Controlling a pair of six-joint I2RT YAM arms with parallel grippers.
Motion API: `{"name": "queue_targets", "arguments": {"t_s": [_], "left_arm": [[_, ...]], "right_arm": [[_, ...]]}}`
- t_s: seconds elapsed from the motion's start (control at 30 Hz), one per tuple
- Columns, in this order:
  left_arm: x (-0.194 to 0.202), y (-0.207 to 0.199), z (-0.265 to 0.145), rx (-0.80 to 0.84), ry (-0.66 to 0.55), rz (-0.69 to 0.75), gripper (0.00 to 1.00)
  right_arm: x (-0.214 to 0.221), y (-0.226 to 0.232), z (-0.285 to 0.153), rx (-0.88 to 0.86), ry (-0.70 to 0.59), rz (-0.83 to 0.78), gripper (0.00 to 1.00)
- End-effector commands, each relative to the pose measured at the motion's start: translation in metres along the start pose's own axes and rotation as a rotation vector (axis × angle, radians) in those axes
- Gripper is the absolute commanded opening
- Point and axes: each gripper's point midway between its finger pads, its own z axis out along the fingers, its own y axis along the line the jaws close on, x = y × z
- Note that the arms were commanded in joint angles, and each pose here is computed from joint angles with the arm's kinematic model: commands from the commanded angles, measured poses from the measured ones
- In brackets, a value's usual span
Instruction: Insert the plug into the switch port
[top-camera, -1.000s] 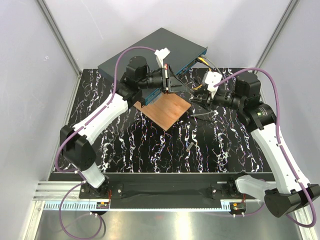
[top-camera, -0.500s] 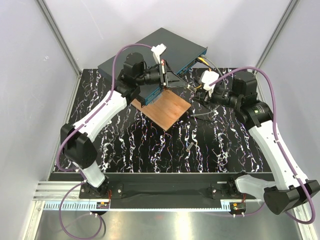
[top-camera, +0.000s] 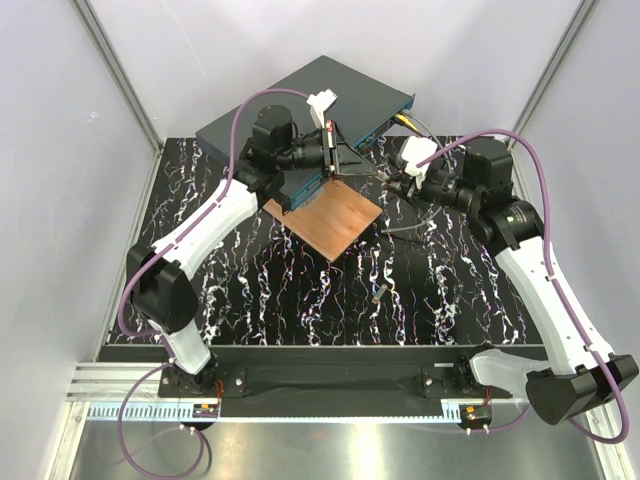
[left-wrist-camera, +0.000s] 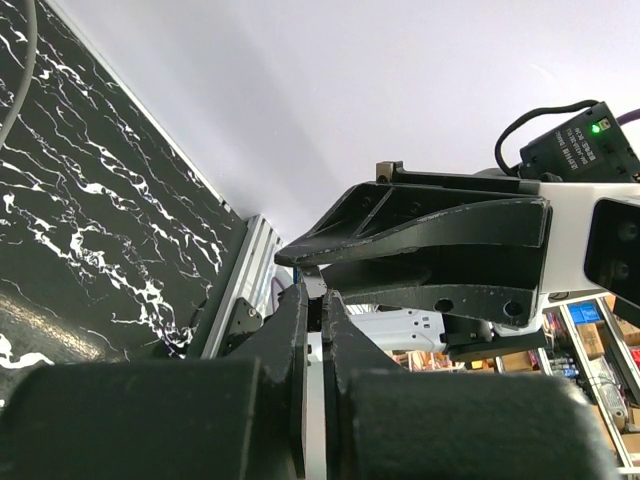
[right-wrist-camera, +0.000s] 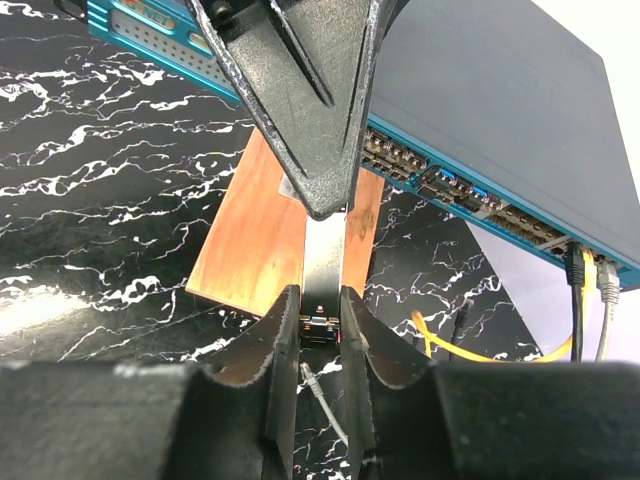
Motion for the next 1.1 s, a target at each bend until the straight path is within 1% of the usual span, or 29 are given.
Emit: {"name": "queue_targets", "arguments": {"t_s": [0.0,0.03,0.1,0.17,0.27,0.4,0.5,0.53,0.6,0.63,0.67,0.7,0.73,0.77,0.83,0.87,0.9,0.93,0.97,1.0,1.03,1.07], "left_arm": [[-0.009,-0.026,-0.005,0.057,-0.007,0.065,0.00],[-0.010,-0.026,-0.005,0.059,-0.009,0.065,0.00],[-0.011,-0.025,-0.006,0.060,-0.013,0.057,0.00],[-0.012,-0.024,-0.006,0.065,-0.017,0.056,0.00],[-0.012,-0.025,-0.006,0.067,-0.018,0.054,0.00],[-0.012,-0.022,-0.006,0.059,-0.016,0.047,0.00],[-0.013,-0.022,-0.004,0.059,-0.012,0.053,0.00],[-0.013,-0.023,-0.004,0.058,-0.012,0.053,0.00],[-0.013,-0.020,-0.003,0.055,-0.005,0.049,0.08],[-0.014,-0.023,-0.003,0.060,-0.002,0.056,0.28],[-0.016,-0.023,-0.004,0.059,-0.006,0.074,0.32],[-0.018,-0.024,-0.006,0.050,-0.008,0.081,0.38],[-0.028,-0.029,-0.011,0.045,-0.033,0.114,0.46],[-0.037,-0.031,-0.015,0.031,-0.066,0.183,0.58],[-0.055,-0.043,-0.030,-0.009,-0.112,0.272,0.63],[-0.066,-0.042,-0.036,-0.049,-0.148,0.373,0.68],[-0.075,-0.050,-0.047,-0.088,-0.172,0.421,0.70],[-0.081,-0.050,-0.052,-0.128,-0.190,0.473,0.71],[-0.093,-0.042,-0.059,-0.207,-0.231,0.576,0.72],[-0.096,-0.038,-0.069,-0.266,-0.242,0.607,0.72],[-0.101,-0.034,-0.075,-0.320,-0.256,0.653,0.71],[-0.113,-0.021,-0.086,-0.427,-0.287,0.735,0.71]], "right_arm": [[-0.021,-0.012,-0.002,0.038,-0.046,-0.062,0.25],[-0.020,-0.012,-0.002,0.037,-0.042,-0.067,0.25],[-0.018,-0.012,-0.002,0.036,-0.032,-0.068,0.31],[-0.016,-0.011,-0.002,0.034,-0.026,-0.069,0.36],[-0.012,-0.013,-0.001,0.040,-0.014,-0.072,0.36],[-0.012,-0.016,-0.001,0.058,-0.015,-0.078,0.25],[-0.012,-0.016,-0.001,0.061,-0.016,-0.081,0.08],[-0.014,-0.017,-0.001,0.063,-0.022,-0.081,0.00],[-0.014,-0.017,0.000,0.066,-0.021,-0.068,0.00],[-0.015,-0.018,-0.001,0.069,-0.023,-0.062,0.00],[-0.015,-0.019,-0.001,0.076,-0.020,-0.051,0.00],[-0.013,-0.020,0.000,0.079,-0.013,-0.032,0.00],[-0.013,-0.020,-0.001,0.085,-0.007,0.001,0.00],[-0.007,-0.022,0.002,0.093,0.015,0.028,0.00],[-0.001,-0.021,0.002,0.104,0.051,0.115,0.00],[0.008,-0.021,0.004,0.107,0.084,0.152,0.00],[0.017,-0.016,0.005,0.099,0.119,0.221,0.00],[0.019,-0.016,0.004,0.101,0.132,0.253,0.00],[0.024,-0.013,0.007,0.094,0.148,0.291,0.00],[0.030,-0.010,0.005,0.090,0.170,0.355,0.00],[0.029,-0.010,0.005,0.094,0.176,0.381,0.00],[0.036,-0.011,0.007,0.097,0.199,0.407,0.00]]}}
